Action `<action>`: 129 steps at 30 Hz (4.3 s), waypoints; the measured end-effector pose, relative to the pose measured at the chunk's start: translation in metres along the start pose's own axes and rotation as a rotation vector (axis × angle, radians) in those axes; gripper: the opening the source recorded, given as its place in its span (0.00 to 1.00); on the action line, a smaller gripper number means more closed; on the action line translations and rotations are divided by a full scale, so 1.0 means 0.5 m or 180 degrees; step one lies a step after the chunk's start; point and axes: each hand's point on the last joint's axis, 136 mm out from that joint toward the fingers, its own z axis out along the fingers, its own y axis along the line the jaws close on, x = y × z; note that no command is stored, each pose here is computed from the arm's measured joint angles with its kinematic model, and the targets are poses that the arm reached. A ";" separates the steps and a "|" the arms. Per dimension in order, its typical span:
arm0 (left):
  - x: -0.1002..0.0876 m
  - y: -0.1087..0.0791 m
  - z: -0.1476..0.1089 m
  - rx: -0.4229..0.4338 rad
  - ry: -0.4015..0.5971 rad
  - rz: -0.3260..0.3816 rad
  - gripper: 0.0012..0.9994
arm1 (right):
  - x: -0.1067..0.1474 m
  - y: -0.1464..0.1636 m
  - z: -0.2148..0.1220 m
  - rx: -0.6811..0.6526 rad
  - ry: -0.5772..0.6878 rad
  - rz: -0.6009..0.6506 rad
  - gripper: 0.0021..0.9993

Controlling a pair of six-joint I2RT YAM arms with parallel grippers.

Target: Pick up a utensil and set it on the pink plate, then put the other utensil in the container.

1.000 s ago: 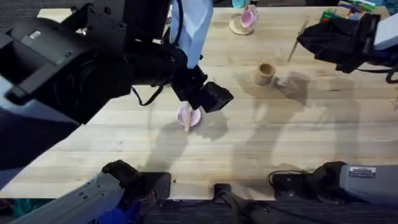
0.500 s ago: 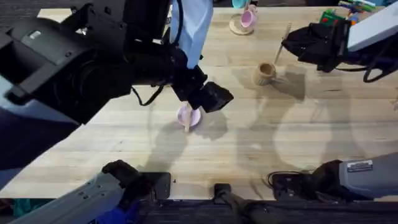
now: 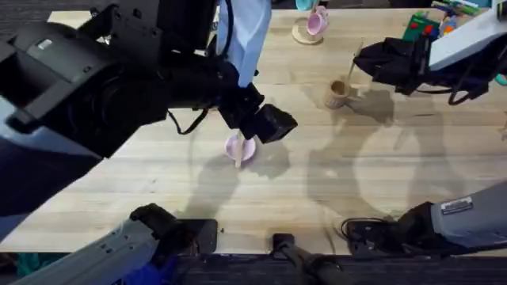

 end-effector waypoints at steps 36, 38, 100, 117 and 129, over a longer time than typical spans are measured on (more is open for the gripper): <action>0.000 0.000 0.000 0.0000 0.0000 0.0000 0.99 | 0.079 -0.025 0.007 -0.0006 -0.0001 0.0077 0.03; 0.000 0.000 0.000 0.0000 0.0000 0.0000 0.99 | 0.079 -0.025 0.007 -0.0006 -0.0001 0.0076 0.03; 0.000 0.000 0.000 0.0000 0.0000 0.0000 0.99 | 0.085 -0.004 0.003 0.0021 0.0320 0.1204 1.00; 0.000 0.000 0.000 0.0000 0.0000 -0.0023 0.99 | -0.086 0.155 -0.057 0.0308 0.1422 0.1009 1.00; 0.062 0.014 -0.036 -0.0088 0.0289 -0.0557 0.99 | -0.167 0.282 -0.111 0.1006 0.1923 0.0990 1.00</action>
